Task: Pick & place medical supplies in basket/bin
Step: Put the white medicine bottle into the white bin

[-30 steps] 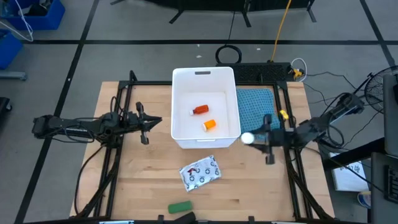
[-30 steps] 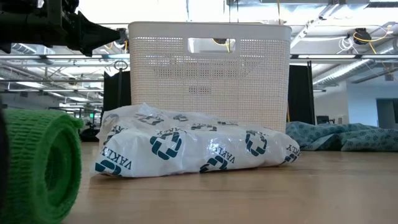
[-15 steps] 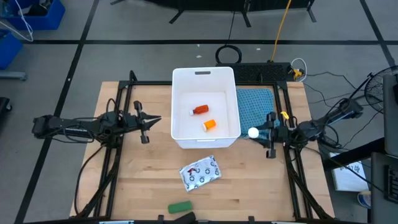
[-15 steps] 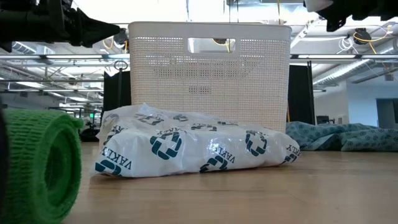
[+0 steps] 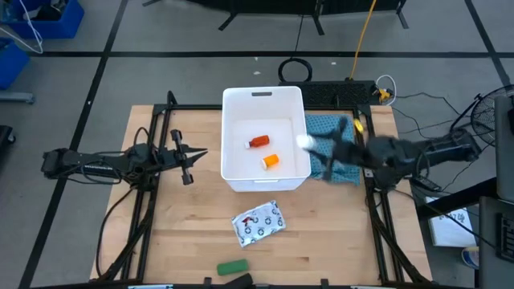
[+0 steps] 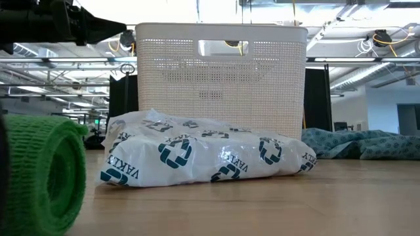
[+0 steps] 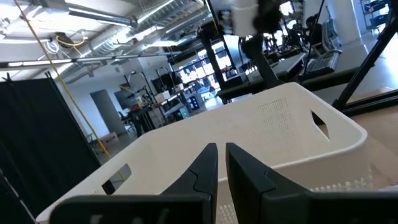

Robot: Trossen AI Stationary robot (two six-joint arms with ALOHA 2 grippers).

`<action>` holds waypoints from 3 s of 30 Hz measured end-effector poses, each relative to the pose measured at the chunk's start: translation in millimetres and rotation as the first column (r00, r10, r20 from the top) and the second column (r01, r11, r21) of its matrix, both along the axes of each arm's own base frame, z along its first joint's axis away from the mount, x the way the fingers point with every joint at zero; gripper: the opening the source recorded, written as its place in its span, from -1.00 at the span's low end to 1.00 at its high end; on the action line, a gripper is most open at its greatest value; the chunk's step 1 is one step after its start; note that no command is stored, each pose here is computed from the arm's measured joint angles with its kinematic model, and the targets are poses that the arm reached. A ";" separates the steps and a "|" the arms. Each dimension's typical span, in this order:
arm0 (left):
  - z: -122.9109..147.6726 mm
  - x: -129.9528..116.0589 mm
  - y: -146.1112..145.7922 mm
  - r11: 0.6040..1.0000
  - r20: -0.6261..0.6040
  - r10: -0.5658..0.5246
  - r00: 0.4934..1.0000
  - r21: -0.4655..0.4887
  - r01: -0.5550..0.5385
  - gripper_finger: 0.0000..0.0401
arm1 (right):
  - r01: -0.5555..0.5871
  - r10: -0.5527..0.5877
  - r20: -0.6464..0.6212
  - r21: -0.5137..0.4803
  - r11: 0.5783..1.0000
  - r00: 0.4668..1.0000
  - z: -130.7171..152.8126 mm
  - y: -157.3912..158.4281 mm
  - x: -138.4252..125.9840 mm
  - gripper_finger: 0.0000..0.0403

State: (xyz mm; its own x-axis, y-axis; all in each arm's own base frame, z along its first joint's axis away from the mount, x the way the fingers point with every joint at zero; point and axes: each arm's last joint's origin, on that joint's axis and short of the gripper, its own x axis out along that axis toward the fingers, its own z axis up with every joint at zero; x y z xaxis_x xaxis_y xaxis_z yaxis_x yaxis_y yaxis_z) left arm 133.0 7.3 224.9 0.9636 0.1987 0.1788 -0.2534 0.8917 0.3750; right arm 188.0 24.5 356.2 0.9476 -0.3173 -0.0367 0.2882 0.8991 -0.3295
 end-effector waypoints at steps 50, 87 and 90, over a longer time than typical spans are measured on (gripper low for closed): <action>-3.4 0.6 0.0 1.000 -0.034 -0.002 0.999 -0.009 0.002 -0.81 | -0.115 0.256 -0.686 0.245 0.963 0.681 -99.2 -190.8 160.9 -0.22; -3.5 0.4 0.7 1.000 -0.035 0.024 0.999 -0.014 -0.024 -0.81 | 0.285 0.127 -0.817 0.336 0.898 0.562 -195.2 -213.1 180.9 -0.22; -3.5 0.4 0.7 1.000 -0.034 0.023 0.999 -0.014 -0.024 -0.81 | 0.282 0.137 -0.843 0.322 0.904 0.521 -210.2 -214.3 182.4 -0.22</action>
State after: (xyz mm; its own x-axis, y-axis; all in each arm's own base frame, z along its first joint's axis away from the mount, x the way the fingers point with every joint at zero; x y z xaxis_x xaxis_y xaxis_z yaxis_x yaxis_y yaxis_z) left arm 133.4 8.0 221.5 0.9641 0.2238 0.1429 -0.2618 0.8909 0.3712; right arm 370.4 -189.8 146.0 0.3742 -0.1417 -0.9165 0.1383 0.9857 -0.0959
